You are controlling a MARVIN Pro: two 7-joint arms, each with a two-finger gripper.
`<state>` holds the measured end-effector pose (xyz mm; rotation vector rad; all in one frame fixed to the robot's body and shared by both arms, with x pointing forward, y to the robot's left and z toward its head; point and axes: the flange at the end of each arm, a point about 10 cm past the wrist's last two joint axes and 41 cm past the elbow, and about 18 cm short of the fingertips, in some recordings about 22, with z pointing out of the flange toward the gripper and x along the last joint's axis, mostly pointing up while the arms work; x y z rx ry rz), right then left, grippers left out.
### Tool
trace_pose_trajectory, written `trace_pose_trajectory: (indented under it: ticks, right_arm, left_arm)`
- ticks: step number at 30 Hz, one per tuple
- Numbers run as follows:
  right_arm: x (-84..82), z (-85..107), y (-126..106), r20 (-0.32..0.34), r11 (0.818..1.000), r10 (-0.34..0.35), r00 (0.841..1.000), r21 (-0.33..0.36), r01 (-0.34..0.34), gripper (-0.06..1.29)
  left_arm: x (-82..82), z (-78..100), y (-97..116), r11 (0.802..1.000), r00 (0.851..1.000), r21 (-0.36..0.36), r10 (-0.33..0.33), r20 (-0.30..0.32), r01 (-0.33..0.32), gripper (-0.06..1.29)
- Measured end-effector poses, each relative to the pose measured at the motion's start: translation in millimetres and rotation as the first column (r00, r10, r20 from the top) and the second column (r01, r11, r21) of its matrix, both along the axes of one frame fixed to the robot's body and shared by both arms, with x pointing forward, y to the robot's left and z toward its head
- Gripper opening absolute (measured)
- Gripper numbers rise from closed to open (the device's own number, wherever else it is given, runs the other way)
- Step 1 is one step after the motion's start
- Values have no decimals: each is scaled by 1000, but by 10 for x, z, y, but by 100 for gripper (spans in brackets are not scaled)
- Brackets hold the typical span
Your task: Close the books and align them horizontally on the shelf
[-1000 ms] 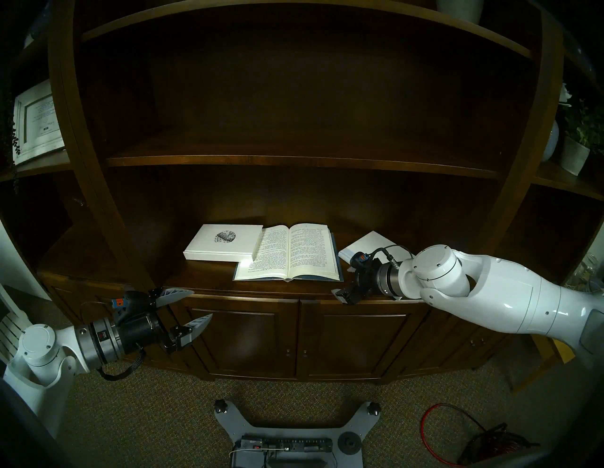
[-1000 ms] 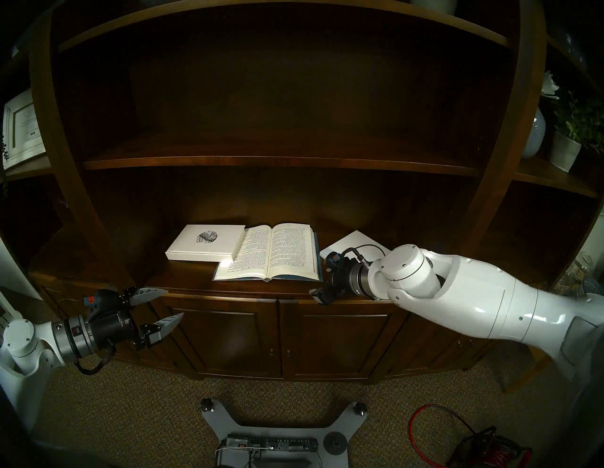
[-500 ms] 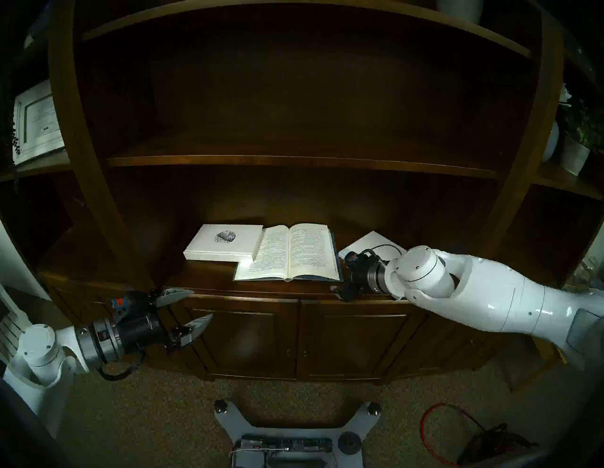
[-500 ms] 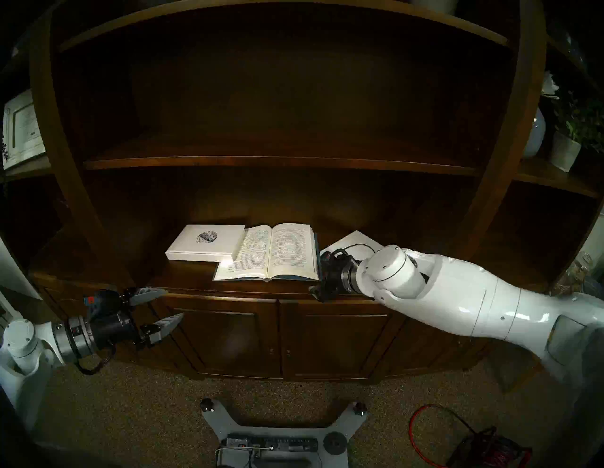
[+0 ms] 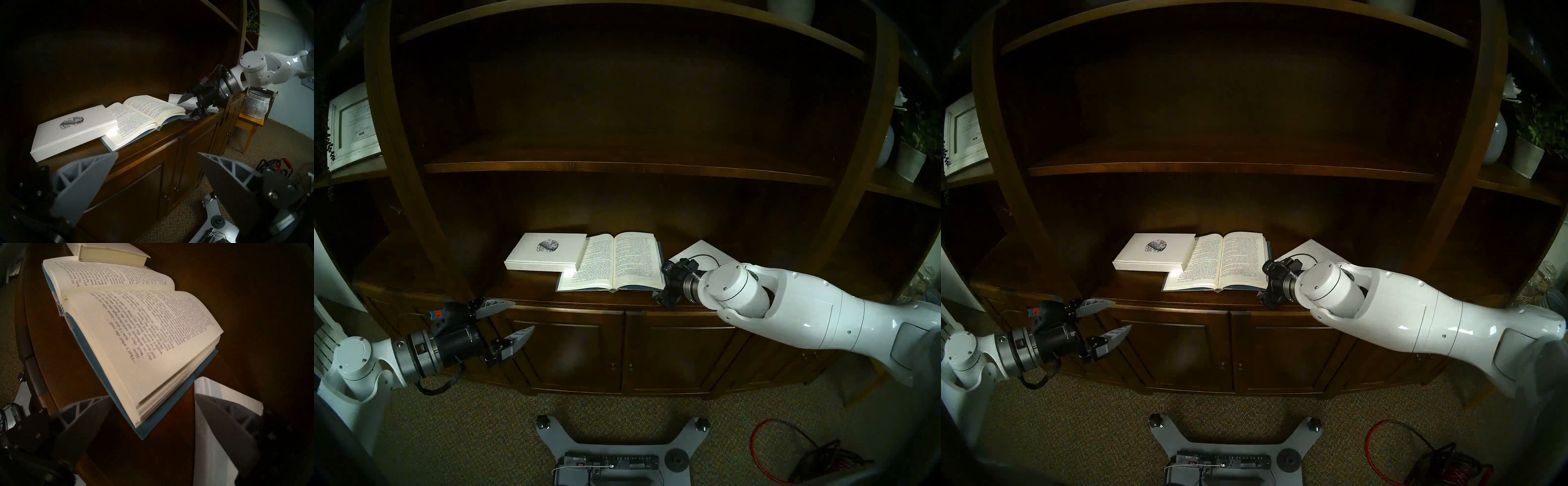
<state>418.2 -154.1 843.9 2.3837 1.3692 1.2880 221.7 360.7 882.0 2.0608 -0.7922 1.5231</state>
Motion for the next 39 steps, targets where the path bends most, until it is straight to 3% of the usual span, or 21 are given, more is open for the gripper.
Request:
trace_pose_trajectory:
  ticks: [16,20,26,29,33,39]
  right_arm:
    - [-156,338,-34,79,999,2,997,38,-6,124]
    - [-207,373,-51,50,998,12,999,55,-14,124]
    - [-322,371,-34,-62,994,64,996,95,-58,124]
    - [-342,361,-28,-87,993,73,994,97,-65,124]
    - [-338,332,-11,-92,994,74,993,88,-65,124]
    - [-267,275,35,-40,997,51,998,55,-49,124]
  left_arm:
    - [0,-1,0,1000,1000,0,0,0,0,126]
    - [0,-1,0,1000,1000,0,0,0,0,126]
    - [0,0,-1,1000,1000,0,0,0,0,126]
    - [0,0,0,1000,1000,0,0,0,0,126]
    - [0,1,0,1000,1000,0,0,0,0,126]
    - [0,0,0,1000,1000,0,0,0,0,126]
